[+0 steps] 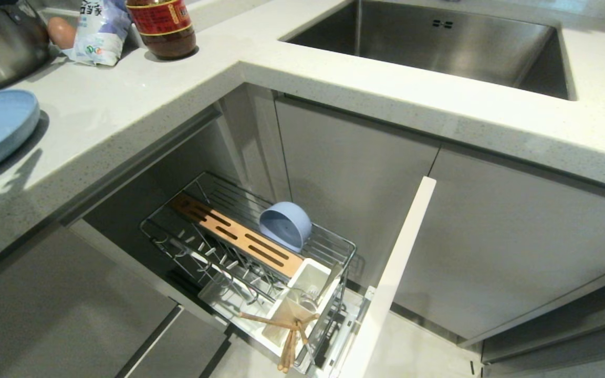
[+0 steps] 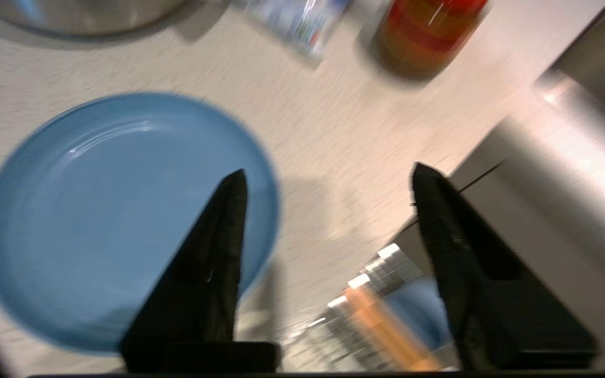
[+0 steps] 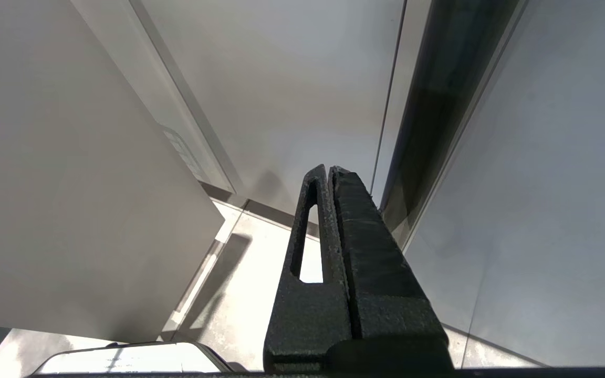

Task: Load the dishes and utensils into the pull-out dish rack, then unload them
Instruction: Take the bowl out of the cupboard

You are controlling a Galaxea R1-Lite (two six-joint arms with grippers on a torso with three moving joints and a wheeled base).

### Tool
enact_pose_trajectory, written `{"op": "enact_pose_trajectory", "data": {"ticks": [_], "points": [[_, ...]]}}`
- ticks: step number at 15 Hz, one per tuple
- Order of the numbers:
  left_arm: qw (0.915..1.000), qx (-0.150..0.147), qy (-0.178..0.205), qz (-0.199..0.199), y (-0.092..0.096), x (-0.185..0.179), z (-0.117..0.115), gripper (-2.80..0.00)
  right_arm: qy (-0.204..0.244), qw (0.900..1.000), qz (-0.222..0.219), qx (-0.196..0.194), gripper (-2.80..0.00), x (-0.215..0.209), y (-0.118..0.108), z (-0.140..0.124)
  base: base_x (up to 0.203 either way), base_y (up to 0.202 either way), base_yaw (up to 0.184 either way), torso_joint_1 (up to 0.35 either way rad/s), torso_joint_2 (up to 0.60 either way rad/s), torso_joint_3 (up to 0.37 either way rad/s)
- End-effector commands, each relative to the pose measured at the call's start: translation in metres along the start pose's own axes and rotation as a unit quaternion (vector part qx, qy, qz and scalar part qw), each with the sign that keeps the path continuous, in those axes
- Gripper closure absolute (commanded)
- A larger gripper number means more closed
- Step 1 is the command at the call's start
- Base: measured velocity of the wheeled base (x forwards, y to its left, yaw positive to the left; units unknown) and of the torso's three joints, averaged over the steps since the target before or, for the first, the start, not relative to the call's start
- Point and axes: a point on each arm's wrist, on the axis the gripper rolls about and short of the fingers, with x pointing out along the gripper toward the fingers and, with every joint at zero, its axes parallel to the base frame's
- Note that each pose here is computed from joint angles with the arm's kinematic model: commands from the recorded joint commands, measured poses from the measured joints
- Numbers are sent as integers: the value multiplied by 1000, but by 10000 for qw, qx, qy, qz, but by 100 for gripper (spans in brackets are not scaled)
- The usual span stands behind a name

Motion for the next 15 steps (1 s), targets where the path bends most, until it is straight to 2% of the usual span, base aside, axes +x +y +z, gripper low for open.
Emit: {"op": "enact_pose_trajectory", "data": {"ticks": [1, 2, 3, 5, 6, 8, 9, 11, 15], "points": [[9915, -1066, -663, -330, 16, -34, 15, 0, -23, 10000, 3, 4, 0, 0, 0, 0, 0, 0, 0, 0, 0, 0], [9883, -1278, -689, -462, 15, -35, 16, 0, -23, 10000, 3, 4, 0, 0, 0, 0, 0, 0, 0, 0, 0, 0], [9813, -1708, -584, -670, 13, -33, 14, 0, -22, 10000, 3, 4, 0, 0, 0, 0, 0, 0, 0, 0, 0, 0], [9705, -2205, 2, -974, 2, -16, -4, 0, -23, 10000, 3, 4, 0, 0, 0, 0, 0, 0, 0, 0, 0, 0], [9644, -2268, 362, -1308, -9, -9, -12, 0, -23, 10000, 3, 4, 0, 0, 0, 0, 0, 0, 0, 0, 0, 0], [9520, -2213, 1099, -1806, -38, 8, -30, 0, -23, 10000, 3, 4, 0, 0, 0, 0, 0, 0, 0, 0, 0, 0], [9457, -2175, 1497, -1893, -56, 20, -44, 0, -23, 10000, 3, 4, 0, 0, 0, 0, 0, 0, 0, 0, 0, 0], [9395, -2030, 2123, -1762, -84, 42, -75, 0, -22, 10000, 3, 4, 0, 0, 0, 0, 0, 0, 0, 0, 0, 0], [9339, -1673, 2889, -1281, -120, 82, -130, 0, -23, 10000, 3, 4, 0, 0, 0, 0, 0, 0, 0, 0, 0, 0]]}}
